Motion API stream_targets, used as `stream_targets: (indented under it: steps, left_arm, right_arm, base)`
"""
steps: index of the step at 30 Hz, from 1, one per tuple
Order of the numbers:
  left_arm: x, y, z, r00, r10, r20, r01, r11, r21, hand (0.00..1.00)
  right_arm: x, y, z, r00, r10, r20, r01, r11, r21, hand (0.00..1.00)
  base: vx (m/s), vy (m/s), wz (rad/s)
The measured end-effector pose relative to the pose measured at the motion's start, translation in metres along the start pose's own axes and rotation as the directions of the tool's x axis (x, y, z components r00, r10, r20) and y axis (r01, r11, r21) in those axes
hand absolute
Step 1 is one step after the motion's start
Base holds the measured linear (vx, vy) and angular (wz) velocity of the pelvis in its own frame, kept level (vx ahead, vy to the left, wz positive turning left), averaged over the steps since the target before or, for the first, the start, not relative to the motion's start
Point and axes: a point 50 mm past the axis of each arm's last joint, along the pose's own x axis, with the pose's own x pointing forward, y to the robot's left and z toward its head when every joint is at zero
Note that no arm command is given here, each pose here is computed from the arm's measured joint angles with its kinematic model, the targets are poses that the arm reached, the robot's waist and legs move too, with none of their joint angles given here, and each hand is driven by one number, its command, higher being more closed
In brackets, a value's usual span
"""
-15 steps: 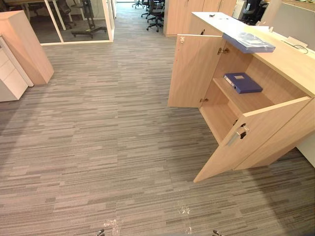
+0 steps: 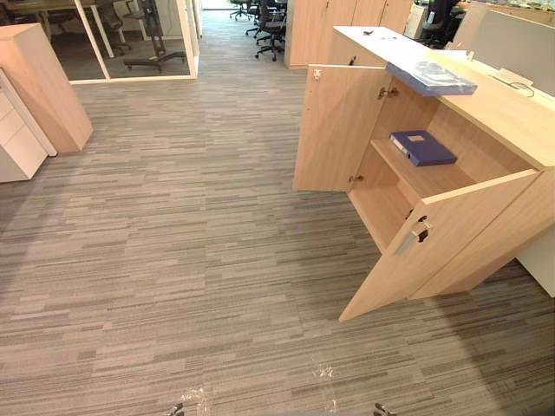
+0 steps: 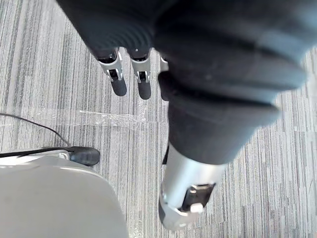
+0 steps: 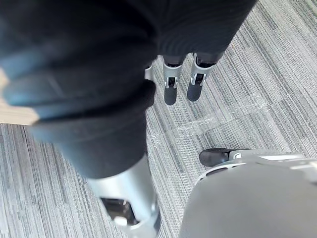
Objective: Walk over to the cabinet, pick up the folder, carry it to the office cabinet, place the folder inside the office cabinet, then close the office cabinet door
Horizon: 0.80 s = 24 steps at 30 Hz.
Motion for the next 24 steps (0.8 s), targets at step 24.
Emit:
stream_targets:
  steps: [24]
  left_arm:
    - [0.009,-0.029,0.067,0.975,-0.08,0.207,0.07,0.996,0.058,0.0]
  right_arm:
    - [0.004,0.002,0.02,0.999,0.012,0.047,-0.01,0.999,-0.041,0.0]
  base:
    - [-0.01,-0.002,0.03]
